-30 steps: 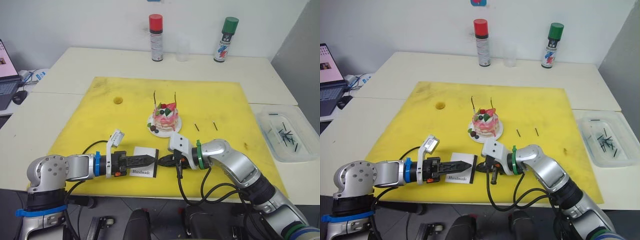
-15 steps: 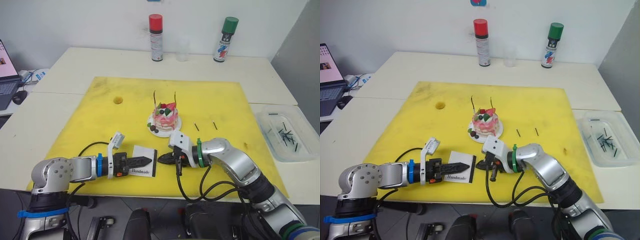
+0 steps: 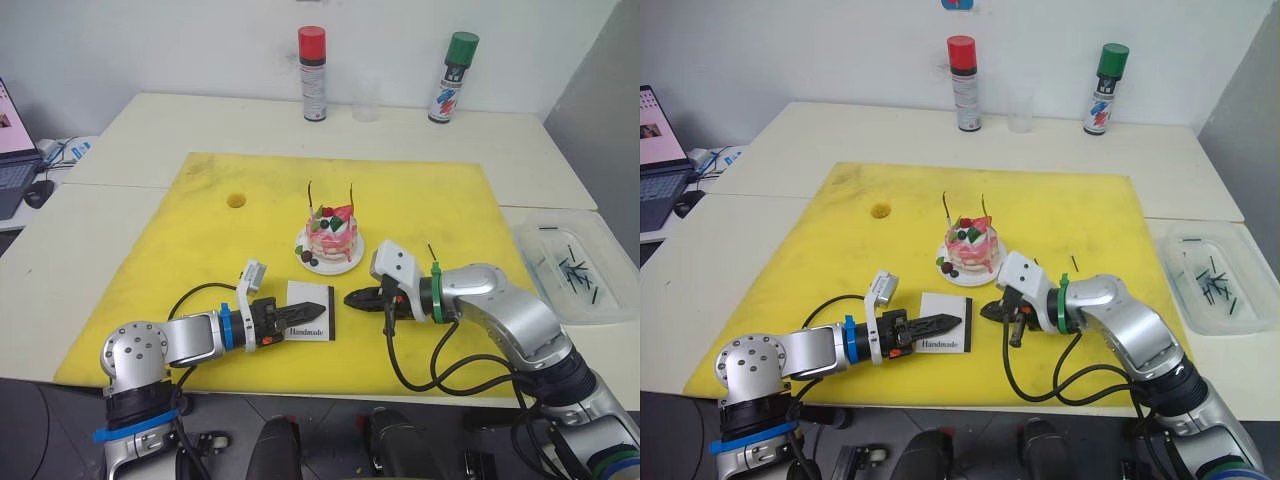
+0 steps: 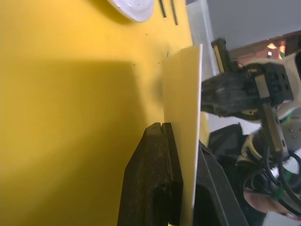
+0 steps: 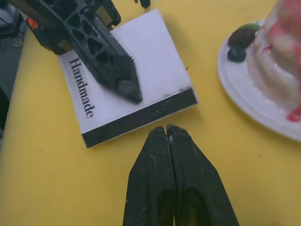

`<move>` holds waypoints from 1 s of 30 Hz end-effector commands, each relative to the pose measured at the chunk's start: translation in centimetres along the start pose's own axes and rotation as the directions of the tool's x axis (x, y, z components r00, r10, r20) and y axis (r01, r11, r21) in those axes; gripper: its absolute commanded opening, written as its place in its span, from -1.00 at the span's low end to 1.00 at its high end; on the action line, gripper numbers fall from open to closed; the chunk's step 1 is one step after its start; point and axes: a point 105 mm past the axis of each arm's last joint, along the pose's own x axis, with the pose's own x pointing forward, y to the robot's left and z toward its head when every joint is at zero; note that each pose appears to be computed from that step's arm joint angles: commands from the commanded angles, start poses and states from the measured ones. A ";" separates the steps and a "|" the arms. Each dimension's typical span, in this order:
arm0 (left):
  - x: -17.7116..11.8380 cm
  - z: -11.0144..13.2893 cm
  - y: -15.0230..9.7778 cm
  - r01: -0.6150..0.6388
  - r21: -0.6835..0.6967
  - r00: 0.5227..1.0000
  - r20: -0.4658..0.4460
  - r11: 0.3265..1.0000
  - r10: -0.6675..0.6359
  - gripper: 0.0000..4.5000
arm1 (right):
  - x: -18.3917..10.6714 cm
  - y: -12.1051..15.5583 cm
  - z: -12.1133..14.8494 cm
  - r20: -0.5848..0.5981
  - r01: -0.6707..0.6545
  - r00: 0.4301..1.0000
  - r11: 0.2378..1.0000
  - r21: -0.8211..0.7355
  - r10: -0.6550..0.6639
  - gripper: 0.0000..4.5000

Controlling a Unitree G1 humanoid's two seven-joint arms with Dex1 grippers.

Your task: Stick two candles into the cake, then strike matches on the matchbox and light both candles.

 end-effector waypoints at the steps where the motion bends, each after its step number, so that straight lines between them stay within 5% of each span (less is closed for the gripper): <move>1: 0.4 -1.8 1.9 -0.079 -0.065 0.996 -0.051 0.995 0.076 -0.99 | 0.5 0.2 0.3 0.014 0.007 1.000 0.999 -0.049 -0.007 -1.00; 2: 0.4 -1.9 2.2 -0.092 -0.063 0.994 -0.057 0.994 0.088 -0.99 | 0.7 0.2 0.1 0.007 0.006 1.000 0.998 -0.055 -0.006 -1.00; 8: 0.2 -2.1 2.6 -0.090 -0.095 0.994 -0.064 0.991 0.084 -0.28 | 1.7 -0.2 -0.8 -0.031 0.003 1.000 0.996 -0.093 -0.006 -1.00; 30: -0.1 -2.5 3.7 -0.124 -0.095 0.989 -0.093 0.988 0.115 -0.28 | 3.0 0.2 0.0 0.001 -0.034 0.999 0.988 -0.149 0.034 -1.00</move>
